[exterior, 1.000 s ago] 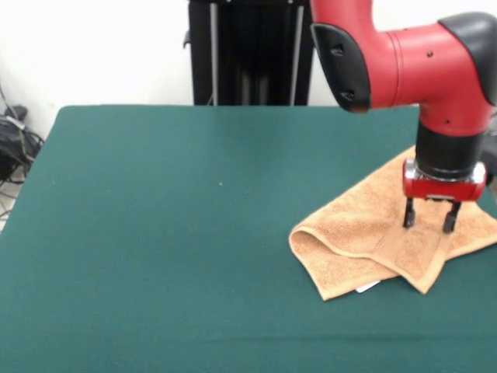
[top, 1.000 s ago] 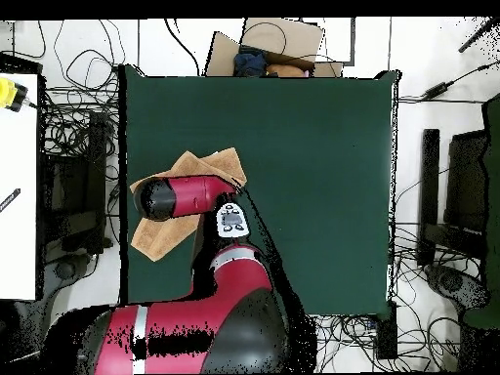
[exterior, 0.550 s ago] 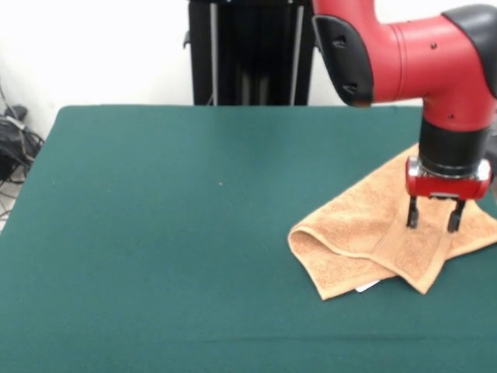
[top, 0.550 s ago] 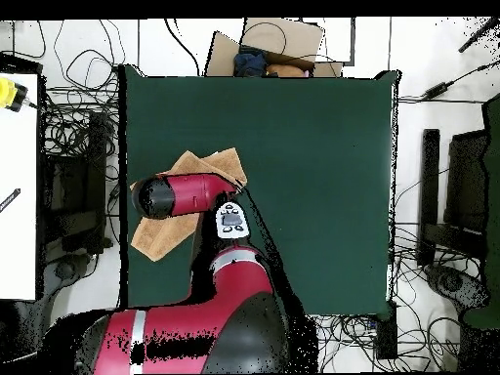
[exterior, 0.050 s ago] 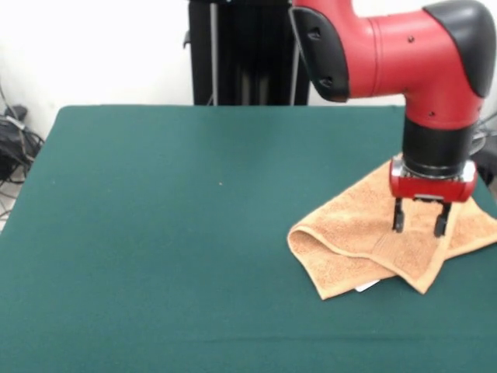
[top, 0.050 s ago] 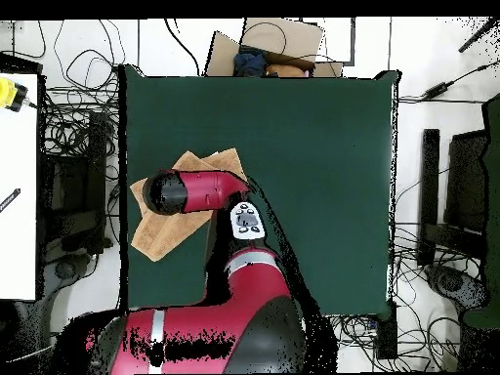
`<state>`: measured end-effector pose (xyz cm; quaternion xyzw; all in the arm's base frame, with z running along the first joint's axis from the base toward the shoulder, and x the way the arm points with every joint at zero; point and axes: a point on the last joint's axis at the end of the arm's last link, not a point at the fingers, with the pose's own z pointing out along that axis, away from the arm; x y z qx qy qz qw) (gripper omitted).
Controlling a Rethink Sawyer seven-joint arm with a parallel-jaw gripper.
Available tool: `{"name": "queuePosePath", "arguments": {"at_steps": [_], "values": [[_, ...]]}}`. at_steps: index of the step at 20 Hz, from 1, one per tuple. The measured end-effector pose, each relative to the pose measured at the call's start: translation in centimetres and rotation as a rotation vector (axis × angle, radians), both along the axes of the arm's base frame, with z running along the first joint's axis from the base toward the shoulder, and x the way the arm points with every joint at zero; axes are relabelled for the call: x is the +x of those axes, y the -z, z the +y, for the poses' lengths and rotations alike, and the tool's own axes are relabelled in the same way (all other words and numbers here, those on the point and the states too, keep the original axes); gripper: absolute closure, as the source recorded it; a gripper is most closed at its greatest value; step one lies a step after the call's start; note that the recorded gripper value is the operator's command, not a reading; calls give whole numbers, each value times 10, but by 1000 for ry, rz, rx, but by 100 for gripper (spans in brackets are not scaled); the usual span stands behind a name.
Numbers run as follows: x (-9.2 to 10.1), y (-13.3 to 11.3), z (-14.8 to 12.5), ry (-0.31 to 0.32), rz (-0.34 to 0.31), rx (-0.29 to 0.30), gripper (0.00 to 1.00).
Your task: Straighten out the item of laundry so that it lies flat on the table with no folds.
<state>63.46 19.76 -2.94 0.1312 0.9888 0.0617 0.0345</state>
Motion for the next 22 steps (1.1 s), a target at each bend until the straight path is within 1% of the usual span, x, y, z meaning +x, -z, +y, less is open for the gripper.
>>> {"name": "queuePosePath", "arguments": {"at_steps": [2, 6, 17, 22], "values": [[5, -3, -6, 10, -11, 0, 0], [7, -4, -8, 14, -20, 0, 0], [7, -4, -1, 5, -39, 1, 0], [4, 1, 2, 1, -36, 2, 0]]}}
